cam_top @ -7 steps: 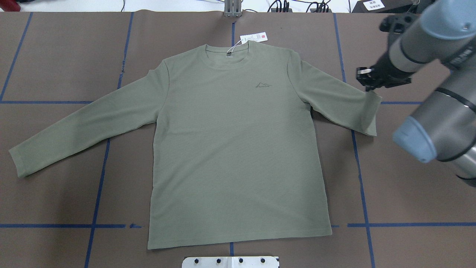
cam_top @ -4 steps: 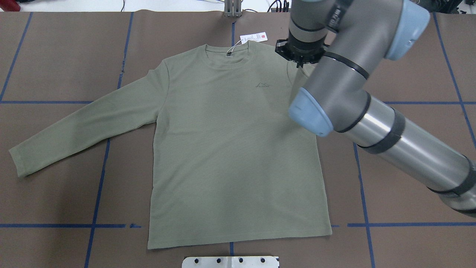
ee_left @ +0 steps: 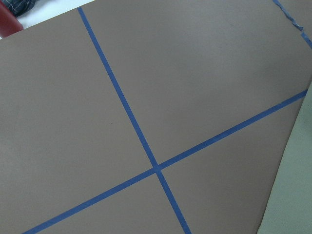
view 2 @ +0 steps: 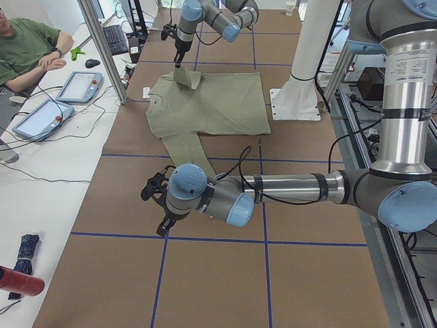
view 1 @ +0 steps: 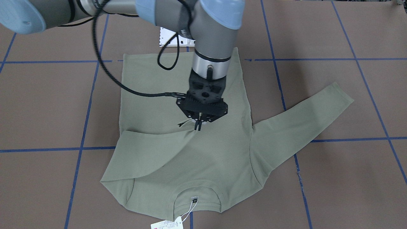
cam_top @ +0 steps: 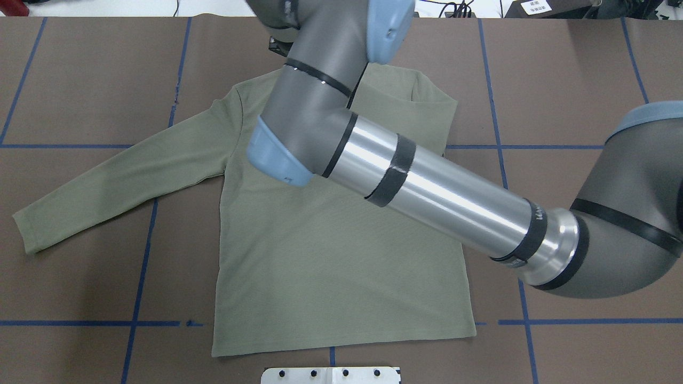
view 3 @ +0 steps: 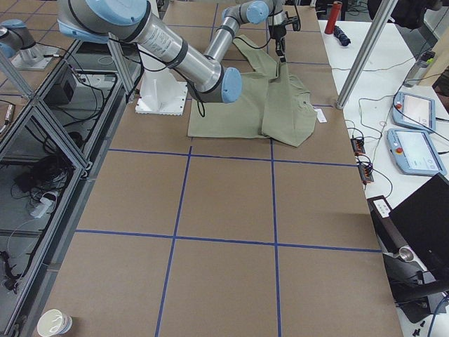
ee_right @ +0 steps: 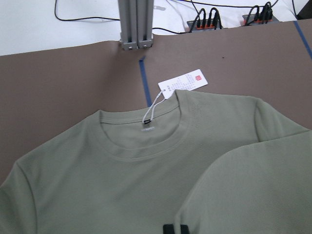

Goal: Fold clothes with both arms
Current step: 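Carry the grasped cuff across the shirt toward the collar and release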

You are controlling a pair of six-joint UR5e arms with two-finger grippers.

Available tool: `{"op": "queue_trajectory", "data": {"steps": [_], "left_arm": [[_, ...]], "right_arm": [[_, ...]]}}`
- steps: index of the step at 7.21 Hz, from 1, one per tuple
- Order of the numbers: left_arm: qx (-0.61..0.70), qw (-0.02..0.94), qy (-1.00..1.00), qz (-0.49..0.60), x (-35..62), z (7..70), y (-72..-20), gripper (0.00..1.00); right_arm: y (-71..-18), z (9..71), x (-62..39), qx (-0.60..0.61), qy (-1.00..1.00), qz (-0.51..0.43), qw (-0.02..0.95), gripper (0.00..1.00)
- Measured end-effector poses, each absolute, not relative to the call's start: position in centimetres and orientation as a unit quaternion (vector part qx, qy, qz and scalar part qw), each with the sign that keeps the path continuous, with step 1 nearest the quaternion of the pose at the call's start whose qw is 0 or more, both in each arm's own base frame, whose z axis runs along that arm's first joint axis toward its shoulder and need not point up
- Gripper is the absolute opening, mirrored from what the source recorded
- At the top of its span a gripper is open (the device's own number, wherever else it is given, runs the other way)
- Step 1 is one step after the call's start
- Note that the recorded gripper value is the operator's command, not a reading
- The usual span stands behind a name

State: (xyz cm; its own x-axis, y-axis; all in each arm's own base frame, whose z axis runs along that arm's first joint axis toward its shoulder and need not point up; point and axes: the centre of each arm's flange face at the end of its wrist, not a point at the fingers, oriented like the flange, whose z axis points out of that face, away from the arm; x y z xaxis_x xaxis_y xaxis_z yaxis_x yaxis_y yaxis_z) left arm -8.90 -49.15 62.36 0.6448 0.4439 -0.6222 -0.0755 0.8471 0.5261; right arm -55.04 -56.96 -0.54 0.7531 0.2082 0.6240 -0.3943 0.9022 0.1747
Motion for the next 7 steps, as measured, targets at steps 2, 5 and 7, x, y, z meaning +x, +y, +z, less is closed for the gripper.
{"op": "queue_trajectory", "data": {"steps": [2,5,7], "left_arm": [[0.231,0.877,0.395,0.147,-8.9,62.7,-49.1,1.00],[0.229,0.877,0.396,0.146,-8.9,62.9,-49.1,1.00],[0.229,0.877,0.396,0.146,-8.9,62.8,-49.1,1.00]], "right_arm": [[-52.2,-1.1,-63.4,0.190,-0.306,0.155,0.920,0.00],[-48.1,-2.9,-68.5,0.209,-0.316,0.201,0.903,0.11],[-48.3,-3.0,-69.3,0.212,-0.326,0.208,0.897,1.00]]}}
